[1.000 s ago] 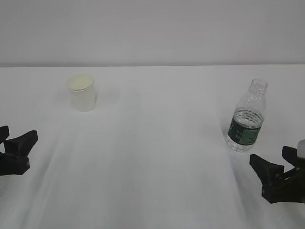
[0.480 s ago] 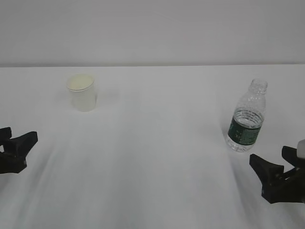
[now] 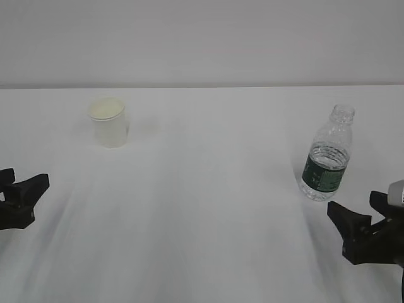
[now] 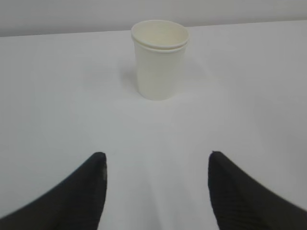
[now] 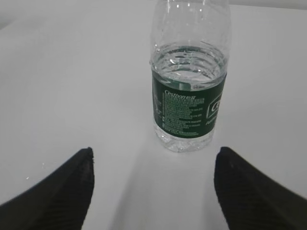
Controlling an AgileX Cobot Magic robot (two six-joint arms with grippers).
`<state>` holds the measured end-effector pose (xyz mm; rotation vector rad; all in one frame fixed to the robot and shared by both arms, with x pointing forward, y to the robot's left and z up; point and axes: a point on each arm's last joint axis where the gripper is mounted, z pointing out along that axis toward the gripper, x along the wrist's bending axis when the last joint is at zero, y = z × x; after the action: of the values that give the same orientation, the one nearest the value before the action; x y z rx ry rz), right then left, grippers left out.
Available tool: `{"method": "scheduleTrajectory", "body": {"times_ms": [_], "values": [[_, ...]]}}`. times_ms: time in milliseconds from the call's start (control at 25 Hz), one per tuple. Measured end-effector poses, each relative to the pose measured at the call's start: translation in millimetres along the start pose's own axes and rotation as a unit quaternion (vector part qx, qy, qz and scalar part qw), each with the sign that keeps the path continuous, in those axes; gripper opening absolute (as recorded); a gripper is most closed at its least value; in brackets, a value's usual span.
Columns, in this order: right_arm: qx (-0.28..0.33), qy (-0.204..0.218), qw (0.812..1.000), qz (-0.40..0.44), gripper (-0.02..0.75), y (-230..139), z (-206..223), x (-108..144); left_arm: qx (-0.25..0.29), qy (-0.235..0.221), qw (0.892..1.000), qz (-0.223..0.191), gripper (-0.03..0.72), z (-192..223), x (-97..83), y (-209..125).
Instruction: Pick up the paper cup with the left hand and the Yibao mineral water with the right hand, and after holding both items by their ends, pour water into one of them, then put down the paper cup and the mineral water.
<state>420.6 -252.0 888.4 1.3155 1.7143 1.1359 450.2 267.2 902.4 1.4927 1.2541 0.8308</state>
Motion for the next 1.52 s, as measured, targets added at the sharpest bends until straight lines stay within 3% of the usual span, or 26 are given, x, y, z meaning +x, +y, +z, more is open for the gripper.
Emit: {"method": "scheduleTrajectory", "body": {"times_ms": [1520], "values": [[-0.006, -0.025, 1.000, 0.012, 0.590, 4.7, 37.4, -4.7, -0.002, 0.000, 1.000, -0.002, 0.475, 0.8, 0.1, 0.8]]}}
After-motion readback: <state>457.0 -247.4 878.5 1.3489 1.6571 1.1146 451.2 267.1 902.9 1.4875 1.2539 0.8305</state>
